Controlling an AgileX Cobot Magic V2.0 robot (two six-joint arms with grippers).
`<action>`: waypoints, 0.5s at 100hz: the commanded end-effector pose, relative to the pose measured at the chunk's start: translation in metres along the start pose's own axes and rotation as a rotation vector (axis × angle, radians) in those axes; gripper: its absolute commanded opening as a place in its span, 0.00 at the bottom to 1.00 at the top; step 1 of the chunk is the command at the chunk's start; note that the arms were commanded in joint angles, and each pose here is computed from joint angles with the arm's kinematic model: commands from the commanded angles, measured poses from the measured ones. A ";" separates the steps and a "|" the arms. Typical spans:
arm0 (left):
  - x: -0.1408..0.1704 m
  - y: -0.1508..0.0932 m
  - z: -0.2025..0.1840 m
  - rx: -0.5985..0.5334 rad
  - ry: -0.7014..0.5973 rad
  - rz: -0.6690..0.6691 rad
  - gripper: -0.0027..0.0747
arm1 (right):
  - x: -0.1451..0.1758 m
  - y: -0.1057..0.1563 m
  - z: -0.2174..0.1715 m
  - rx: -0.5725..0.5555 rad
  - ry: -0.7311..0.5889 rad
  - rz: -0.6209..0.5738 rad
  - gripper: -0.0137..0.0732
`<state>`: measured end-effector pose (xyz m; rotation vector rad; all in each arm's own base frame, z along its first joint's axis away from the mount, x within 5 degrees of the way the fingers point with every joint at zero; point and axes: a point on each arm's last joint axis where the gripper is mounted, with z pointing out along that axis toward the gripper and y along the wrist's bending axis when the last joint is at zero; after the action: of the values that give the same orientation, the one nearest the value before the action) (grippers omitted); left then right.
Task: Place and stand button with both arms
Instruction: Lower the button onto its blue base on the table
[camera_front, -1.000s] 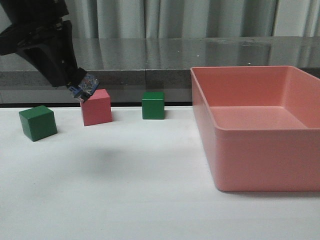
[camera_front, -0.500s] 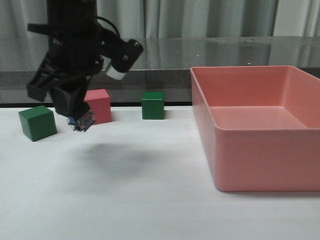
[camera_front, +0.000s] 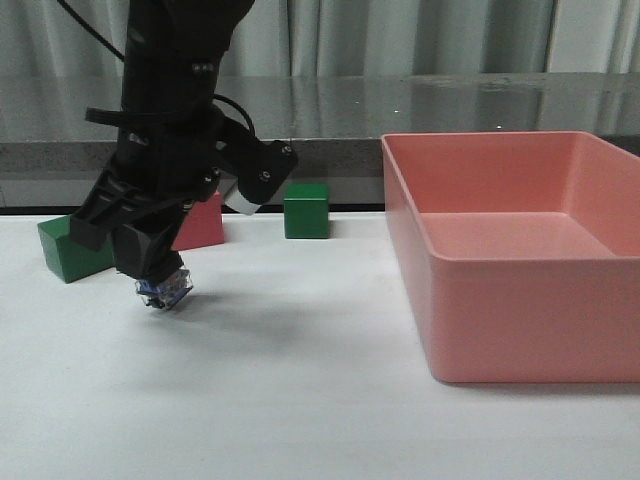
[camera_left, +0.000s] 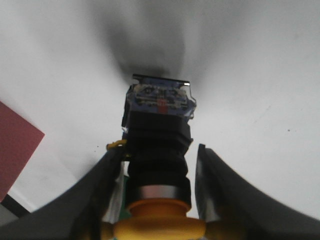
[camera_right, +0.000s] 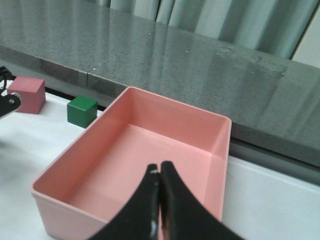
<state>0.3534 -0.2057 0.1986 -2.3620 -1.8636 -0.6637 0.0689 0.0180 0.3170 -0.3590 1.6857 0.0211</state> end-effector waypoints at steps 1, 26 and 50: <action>0.008 0.005 -0.026 -0.060 -0.018 -0.038 0.01 | -0.014 -0.005 -0.002 0.041 -0.083 0.001 0.07; 0.007 0.004 -0.025 -0.045 -0.034 -0.046 0.01 | -0.014 -0.005 -0.002 0.041 -0.083 0.001 0.07; 0.002 0.001 -0.011 0.021 0.008 -0.028 0.01 | -0.014 -0.005 -0.002 0.041 -0.083 0.001 0.07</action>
<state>0.3528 -0.2077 0.1895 -2.3357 -1.8703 -0.6081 0.0689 0.0180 0.3170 -0.3577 1.6860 0.0222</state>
